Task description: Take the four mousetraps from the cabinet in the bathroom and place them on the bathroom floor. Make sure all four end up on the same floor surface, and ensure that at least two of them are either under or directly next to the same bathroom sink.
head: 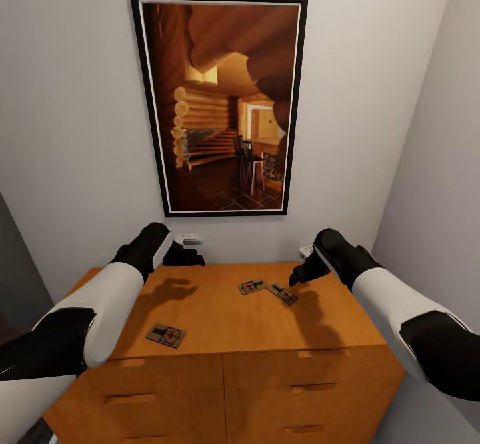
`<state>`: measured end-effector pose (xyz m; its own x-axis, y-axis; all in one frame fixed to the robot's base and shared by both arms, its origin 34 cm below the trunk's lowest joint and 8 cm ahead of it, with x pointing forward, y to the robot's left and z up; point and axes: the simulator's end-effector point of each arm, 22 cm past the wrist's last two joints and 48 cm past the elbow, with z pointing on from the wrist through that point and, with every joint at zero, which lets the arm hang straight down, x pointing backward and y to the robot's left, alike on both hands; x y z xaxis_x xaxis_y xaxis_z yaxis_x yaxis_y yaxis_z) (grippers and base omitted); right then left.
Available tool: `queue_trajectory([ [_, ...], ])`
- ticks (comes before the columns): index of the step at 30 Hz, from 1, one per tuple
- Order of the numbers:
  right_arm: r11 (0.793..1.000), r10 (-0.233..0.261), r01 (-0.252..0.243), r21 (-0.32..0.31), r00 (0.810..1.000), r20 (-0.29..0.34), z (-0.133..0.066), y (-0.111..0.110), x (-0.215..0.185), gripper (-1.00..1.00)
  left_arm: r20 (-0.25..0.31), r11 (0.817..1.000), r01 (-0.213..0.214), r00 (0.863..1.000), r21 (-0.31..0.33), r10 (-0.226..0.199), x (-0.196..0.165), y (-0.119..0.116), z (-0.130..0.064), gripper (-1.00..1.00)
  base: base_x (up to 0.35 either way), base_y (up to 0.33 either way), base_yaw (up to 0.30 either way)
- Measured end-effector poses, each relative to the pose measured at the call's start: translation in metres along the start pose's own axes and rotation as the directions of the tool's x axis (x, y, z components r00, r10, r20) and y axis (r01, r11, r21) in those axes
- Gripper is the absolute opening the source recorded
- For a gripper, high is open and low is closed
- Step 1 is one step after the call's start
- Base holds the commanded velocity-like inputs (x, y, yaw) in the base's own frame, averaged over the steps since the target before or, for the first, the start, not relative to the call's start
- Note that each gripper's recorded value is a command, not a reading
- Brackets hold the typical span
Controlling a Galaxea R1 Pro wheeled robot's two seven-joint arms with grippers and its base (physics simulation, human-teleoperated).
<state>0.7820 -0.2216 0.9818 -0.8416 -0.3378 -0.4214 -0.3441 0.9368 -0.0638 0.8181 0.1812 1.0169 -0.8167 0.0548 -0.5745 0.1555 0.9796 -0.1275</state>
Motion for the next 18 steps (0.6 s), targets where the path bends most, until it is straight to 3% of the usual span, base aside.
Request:
queue_trajectory([
  [18, 1.0, -0.002, 0.002, 0.006, 1.0, 0.01, -0.0018, 0.002, -0.0048, 1.0, 0.0, 1.0, 0.0, 1.0, 0.0, 0.0, 0.0001, 0.0004, 0.0, 1.0, 0.0, 0.0, 0.0],
])
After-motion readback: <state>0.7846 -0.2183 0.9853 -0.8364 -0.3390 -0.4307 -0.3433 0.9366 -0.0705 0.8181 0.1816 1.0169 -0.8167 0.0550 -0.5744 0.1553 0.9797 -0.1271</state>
